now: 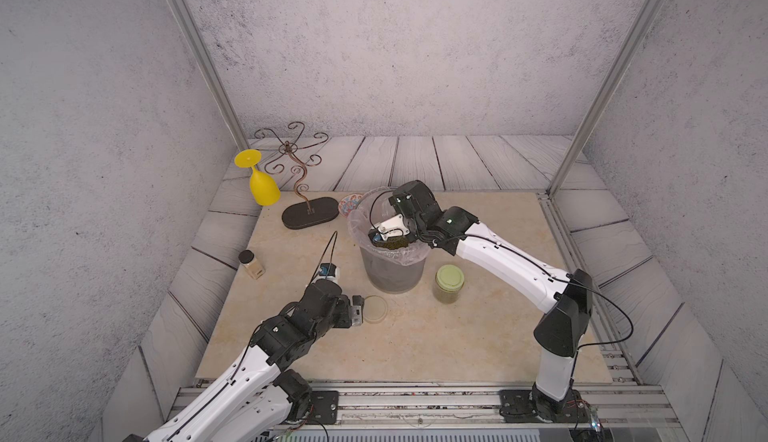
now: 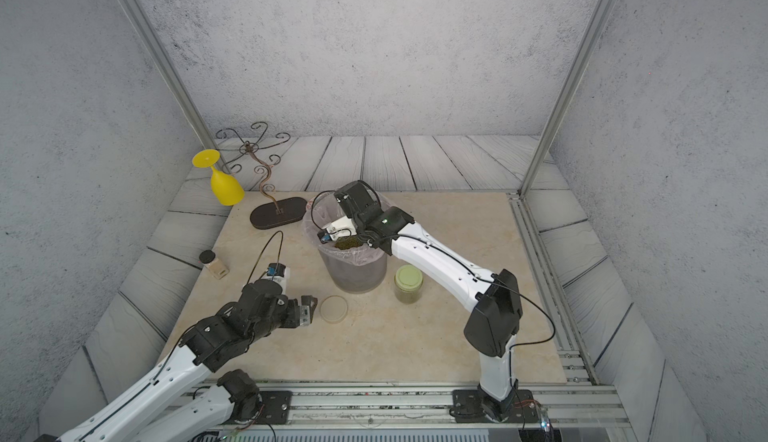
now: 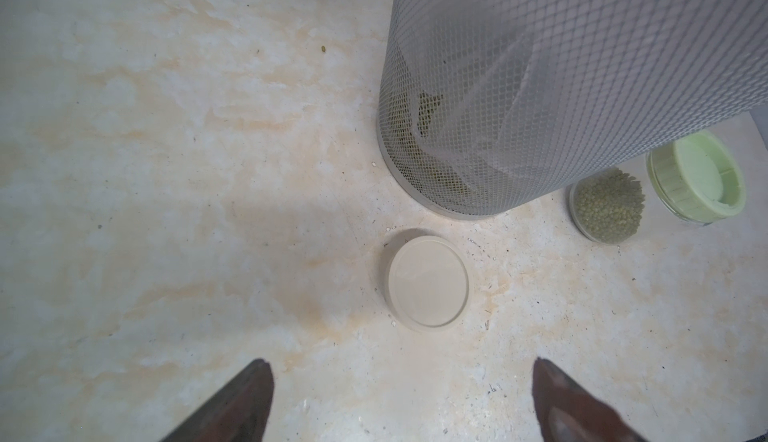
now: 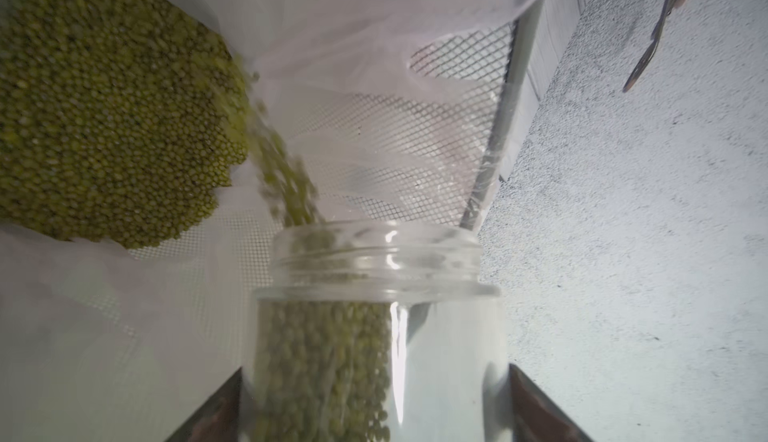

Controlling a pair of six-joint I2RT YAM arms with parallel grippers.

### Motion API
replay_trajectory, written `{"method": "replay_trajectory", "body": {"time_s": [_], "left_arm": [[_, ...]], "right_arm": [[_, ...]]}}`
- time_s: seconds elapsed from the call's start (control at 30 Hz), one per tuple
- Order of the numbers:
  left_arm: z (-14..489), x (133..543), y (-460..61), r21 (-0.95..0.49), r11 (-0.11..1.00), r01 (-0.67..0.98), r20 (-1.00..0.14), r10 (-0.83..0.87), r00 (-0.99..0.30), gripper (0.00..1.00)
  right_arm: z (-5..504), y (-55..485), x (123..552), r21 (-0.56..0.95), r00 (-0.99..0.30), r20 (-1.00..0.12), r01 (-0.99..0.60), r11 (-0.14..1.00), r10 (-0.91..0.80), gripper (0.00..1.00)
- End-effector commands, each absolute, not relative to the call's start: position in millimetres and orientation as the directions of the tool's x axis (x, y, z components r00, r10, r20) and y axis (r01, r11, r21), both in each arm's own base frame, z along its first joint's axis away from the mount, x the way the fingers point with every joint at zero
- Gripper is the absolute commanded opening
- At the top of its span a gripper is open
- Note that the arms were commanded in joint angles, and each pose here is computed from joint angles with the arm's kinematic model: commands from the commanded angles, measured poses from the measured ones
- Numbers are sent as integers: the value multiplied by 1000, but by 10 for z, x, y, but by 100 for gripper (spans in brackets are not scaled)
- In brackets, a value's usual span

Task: Empty moldy mung beans from jars
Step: Pour the moldy mung beans from the jar into the trash bin.

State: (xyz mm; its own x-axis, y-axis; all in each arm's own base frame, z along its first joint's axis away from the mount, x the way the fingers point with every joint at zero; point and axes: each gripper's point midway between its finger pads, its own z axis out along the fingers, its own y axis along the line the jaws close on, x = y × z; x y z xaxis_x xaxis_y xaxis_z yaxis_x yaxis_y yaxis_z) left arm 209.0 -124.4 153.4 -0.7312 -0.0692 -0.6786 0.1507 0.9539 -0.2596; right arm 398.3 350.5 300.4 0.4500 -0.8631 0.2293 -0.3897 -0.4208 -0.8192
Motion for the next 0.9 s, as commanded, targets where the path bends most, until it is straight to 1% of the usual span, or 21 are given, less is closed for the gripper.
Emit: {"method": "replay_trajectory", "body": {"time_s": [0.0,0.07,0.2,0.3,0.57,0.73,0.87], "left_arm": [[1504,2049,-1170,-230,961,156,-677,-43,-734,98],[1508,2035,-1148,-220,962,161,-679,-32,-734,98],[1501,2026,-1123,-214,963,163,-682,-27,-731,98],[1486,2026,-1153,-223,959,173,-677,-24,-736,98],[1479,2041,-1179,-225,957,183,-676,-18,-737,98],[1477,2054,-1178,-222,957,187,-681,-15,-733,98],[1477,2061,-1163,-219,958,185,-687,-17,-726,98]], "right_arm": [[3387,3580,4162,-863,444,306,-245,-442,-842,55],[3372,3577,4161,-839,478,367,-199,-506,-798,55],[3423,3608,4208,-836,484,400,-157,-527,-778,56],[3365,3601,4225,-800,498,462,-124,-587,-734,57],[3341,3697,4296,-775,503,537,-21,-631,-677,57],[3309,3718,4204,-741,546,571,21,-672,-613,58],[3319,3720,4165,-729,559,586,47,-683,-587,57]]}}
